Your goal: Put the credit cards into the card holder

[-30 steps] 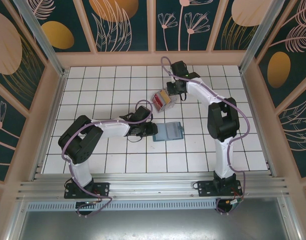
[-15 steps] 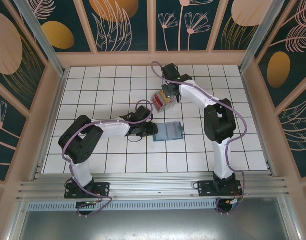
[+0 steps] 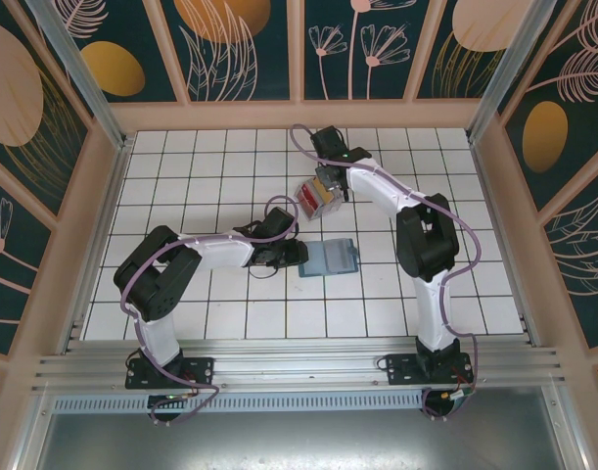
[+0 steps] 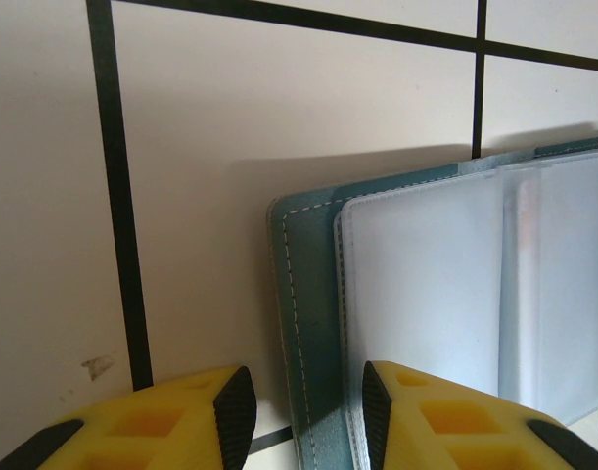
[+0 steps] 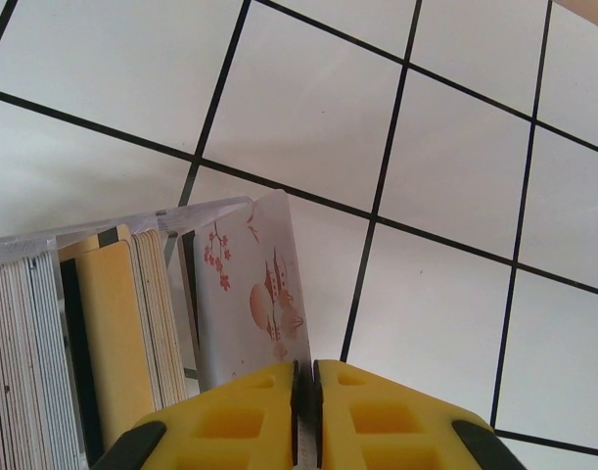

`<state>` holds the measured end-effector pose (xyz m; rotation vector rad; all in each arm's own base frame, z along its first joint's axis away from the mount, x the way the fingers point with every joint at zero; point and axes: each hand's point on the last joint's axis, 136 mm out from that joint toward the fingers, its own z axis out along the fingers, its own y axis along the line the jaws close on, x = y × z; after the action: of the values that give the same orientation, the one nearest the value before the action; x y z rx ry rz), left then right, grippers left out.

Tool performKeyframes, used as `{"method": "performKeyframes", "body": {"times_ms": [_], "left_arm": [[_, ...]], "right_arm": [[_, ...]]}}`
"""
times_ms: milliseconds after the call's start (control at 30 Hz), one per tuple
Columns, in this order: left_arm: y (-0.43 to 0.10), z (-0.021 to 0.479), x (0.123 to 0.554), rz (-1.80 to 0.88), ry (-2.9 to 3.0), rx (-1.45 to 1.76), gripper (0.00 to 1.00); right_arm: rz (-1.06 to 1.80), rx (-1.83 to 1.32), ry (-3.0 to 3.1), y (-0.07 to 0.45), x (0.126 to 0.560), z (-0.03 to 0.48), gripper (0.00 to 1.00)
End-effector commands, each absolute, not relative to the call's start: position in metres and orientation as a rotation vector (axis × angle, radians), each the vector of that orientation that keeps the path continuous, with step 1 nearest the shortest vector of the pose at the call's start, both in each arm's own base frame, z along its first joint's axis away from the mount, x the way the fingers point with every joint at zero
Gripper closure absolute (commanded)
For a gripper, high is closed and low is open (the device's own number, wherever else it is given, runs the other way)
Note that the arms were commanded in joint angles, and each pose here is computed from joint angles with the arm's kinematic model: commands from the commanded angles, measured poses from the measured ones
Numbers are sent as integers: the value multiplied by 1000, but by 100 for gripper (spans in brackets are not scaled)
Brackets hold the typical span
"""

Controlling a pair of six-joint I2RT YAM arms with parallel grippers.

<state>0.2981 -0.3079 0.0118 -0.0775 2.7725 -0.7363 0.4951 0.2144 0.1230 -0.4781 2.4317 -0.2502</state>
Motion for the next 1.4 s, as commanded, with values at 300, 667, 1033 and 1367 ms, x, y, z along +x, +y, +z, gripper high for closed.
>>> {"method": "performKeyframes", "body": {"times_ms": [300, 667, 1033, 1367], "left_arm": [[-283, -49, 276, -567, 2906, -85, 60], [-284, -46, 275, -601, 2889, -95, 60], [-287, -40, 273, -677, 2850, -128, 60], [-283, -50, 266, -669, 2872, -122, 69]], "right_arm": [[209, -372, 2436, 229, 489, 151, 100], [567, -211, 2320, 203, 472, 206, 100], [1066, -114, 2292, 217, 380, 215, 100], [1126, 35, 2450, 232, 291, 114, 100]]}}
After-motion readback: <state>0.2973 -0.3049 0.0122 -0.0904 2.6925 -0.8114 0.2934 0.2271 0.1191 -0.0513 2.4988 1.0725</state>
